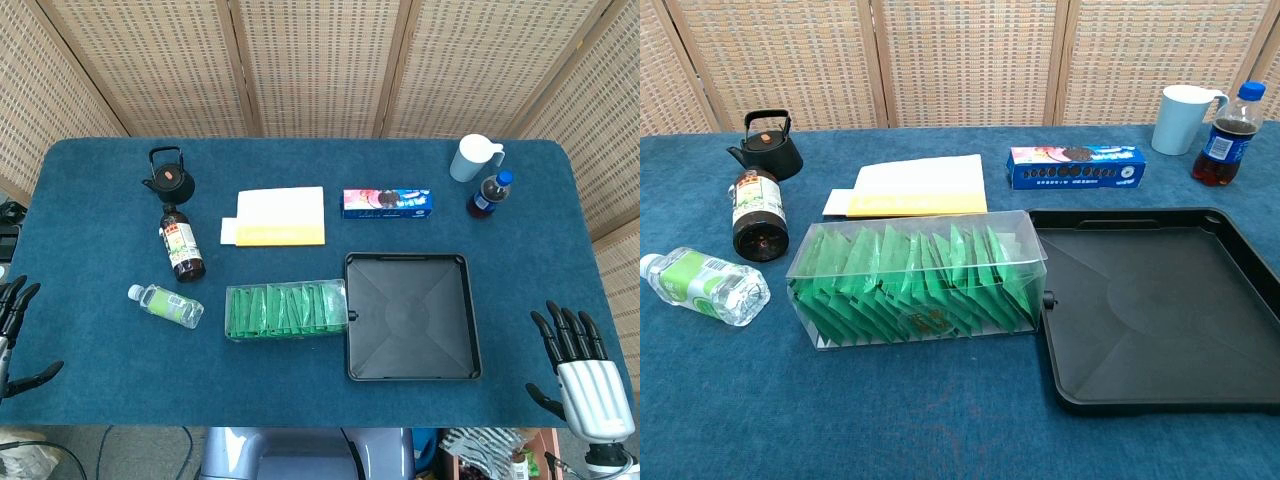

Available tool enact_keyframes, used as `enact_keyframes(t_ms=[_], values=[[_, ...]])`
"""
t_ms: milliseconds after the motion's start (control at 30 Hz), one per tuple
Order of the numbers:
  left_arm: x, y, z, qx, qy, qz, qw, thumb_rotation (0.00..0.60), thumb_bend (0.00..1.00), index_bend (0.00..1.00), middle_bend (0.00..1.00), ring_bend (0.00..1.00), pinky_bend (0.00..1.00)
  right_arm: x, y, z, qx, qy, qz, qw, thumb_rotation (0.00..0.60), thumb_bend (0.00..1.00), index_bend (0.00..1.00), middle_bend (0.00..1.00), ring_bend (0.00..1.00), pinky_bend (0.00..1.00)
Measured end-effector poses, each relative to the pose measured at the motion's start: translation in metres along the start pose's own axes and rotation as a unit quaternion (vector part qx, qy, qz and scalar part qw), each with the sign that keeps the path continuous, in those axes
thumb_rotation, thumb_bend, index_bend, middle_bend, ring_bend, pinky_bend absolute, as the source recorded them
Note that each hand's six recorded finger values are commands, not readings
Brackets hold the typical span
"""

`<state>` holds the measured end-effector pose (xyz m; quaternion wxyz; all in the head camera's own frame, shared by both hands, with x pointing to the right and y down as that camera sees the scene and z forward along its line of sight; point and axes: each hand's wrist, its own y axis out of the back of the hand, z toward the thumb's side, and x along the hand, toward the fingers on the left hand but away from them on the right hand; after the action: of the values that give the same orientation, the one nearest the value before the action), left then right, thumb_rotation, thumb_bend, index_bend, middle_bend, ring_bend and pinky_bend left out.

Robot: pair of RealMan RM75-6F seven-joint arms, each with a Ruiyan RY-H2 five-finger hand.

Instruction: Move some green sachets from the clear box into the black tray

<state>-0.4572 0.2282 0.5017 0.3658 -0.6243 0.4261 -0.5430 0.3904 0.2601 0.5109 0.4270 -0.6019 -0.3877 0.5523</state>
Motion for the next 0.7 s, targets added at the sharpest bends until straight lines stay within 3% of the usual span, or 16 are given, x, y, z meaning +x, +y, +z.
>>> enact_keyframes(t_ms=[233, 400, 567, 700], values=[[0.001, 0.002, 0.0, -0.003, 0.0, 0.003, 1.0, 0.6, 0.12, 0.0, 0.0, 0.0, 0.0, -0.003, -0.005, 0.003, -0.001, 0.008, 0.014, 0.9999, 0.6, 0.0, 0.0, 0.0, 0.0, 0.0], [0.002, 0.003, -0.002, -0.005, 0.003, 0.006, 1.0, 0.6, 0.12, 0.0, 0.0, 0.0, 0.0, -0.014, -0.009, 0.012, 0.006, 0.04, 0.025, 0.9989, 0.6, 0.0, 0.0, 0.0, 0.0, 0.0], [0.006, 0.001, -0.004, 0.0, 0.01, 0.003, 0.9999, 0.6, 0.12, 0.0, 0.0, 0.0, 0.0, -0.042, -0.011, 0.037, -0.016, 0.103, 0.064, 0.9924, 0.6, 0.0, 0.0, 0.0, 0.0, 0.0], [0.01, -0.004, -0.006, 0.008, 0.017, 0.001, 0.9998, 0.6, 0.12, 0.0, 0.0, 0.0, 0.0, -0.074, -0.008, 0.074, -0.047, 0.17, 0.098, 0.9795, 0.6, 0.0, 0.02, 0.0, 0.0, 0.0]])
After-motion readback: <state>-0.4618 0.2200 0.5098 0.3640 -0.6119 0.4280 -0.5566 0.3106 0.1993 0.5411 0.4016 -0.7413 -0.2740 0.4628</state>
